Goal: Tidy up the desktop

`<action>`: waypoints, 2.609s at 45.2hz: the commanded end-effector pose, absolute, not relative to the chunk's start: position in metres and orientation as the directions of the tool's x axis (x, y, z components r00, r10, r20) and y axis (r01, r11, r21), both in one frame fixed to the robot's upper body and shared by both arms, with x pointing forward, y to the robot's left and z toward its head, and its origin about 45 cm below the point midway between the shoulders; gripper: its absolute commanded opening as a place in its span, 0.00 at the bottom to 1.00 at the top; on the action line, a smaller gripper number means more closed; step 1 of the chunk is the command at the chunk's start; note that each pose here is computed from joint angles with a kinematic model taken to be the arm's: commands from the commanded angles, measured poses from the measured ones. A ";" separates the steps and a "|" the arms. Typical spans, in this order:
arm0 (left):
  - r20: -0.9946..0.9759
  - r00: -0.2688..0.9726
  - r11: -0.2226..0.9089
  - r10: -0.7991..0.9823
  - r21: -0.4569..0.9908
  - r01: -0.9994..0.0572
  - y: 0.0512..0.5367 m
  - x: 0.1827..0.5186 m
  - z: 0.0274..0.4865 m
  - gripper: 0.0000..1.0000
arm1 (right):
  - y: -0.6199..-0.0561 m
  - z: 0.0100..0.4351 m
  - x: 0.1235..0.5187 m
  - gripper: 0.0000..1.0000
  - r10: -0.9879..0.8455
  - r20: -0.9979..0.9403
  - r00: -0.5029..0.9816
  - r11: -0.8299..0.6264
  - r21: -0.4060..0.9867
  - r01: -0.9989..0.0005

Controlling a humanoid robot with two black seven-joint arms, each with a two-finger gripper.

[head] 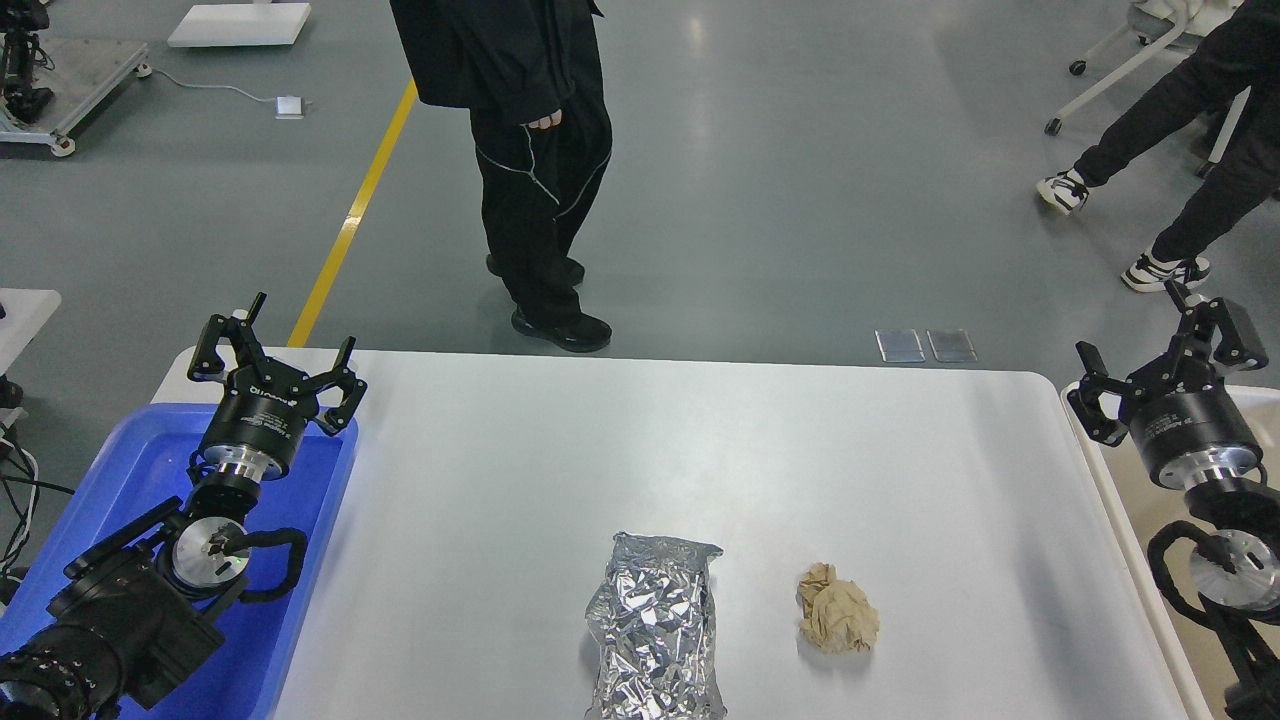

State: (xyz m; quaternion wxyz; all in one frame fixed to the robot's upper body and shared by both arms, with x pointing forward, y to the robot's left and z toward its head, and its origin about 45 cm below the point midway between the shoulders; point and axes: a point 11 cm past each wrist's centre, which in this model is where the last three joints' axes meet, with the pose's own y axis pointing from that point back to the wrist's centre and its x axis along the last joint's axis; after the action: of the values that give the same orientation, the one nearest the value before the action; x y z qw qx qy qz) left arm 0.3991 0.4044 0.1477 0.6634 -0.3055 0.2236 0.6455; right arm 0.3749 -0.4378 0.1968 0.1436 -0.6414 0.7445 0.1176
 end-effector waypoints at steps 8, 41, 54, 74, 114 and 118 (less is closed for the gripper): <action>-0.690 0.067 -0.019 0.720 -0.116 -0.993 0.404 0.399 0.148 1.00 | -0.440 0.197 0.374 1.00 -0.922 -0.362 -0.139 0.153 -0.009 -0.988; -0.690 0.066 -0.020 0.721 -0.116 -0.993 0.405 0.399 0.147 1.00 | -0.444 0.193 0.369 1.00 -0.927 -0.346 -0.148 0.154 0.009 -0.988; -0.691 0.067 -0.020 0.720 -0.117 -0.993 0.404 0.399 0.148 1.00 | -0.454 0.200 0.369 1.00 -0.933 -0.326 -0.153 0.162 0.001 -0.987; -0.690 0.067 -0.019 0.720 -0.116 -0.993 0.404 0.399 0.148 1.00 | -0.459 0.200 0.367 1.00 -0.936 -0.312 -0.163 0.170 0.007 -0.985; -0.690 0.067 -0.019 0.720 -0.116 -0.993 0.404 0.399 0.148 1.00 | -0.397 0.211 0.400 1.00 -0.824 0.431 0.369 -0.267 0.278 -0.923; -0.690 0.067 -0.019 0.720 -0.116 -0.993 0.404 0.399 0.148 1.00 | -0.377 0.203 0.399 1.00 -0.713 0.515 0.475 -0.333 0.348 -0.876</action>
State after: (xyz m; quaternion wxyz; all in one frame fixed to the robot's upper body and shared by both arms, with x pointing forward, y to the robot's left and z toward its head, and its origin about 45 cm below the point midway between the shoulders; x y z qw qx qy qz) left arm 0.3991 0.4043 0.1477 0.6635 -0.3053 0.2235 0.6454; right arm 0.3988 -0.4148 0.2189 -0.1554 -0.7657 0.6225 -0.0451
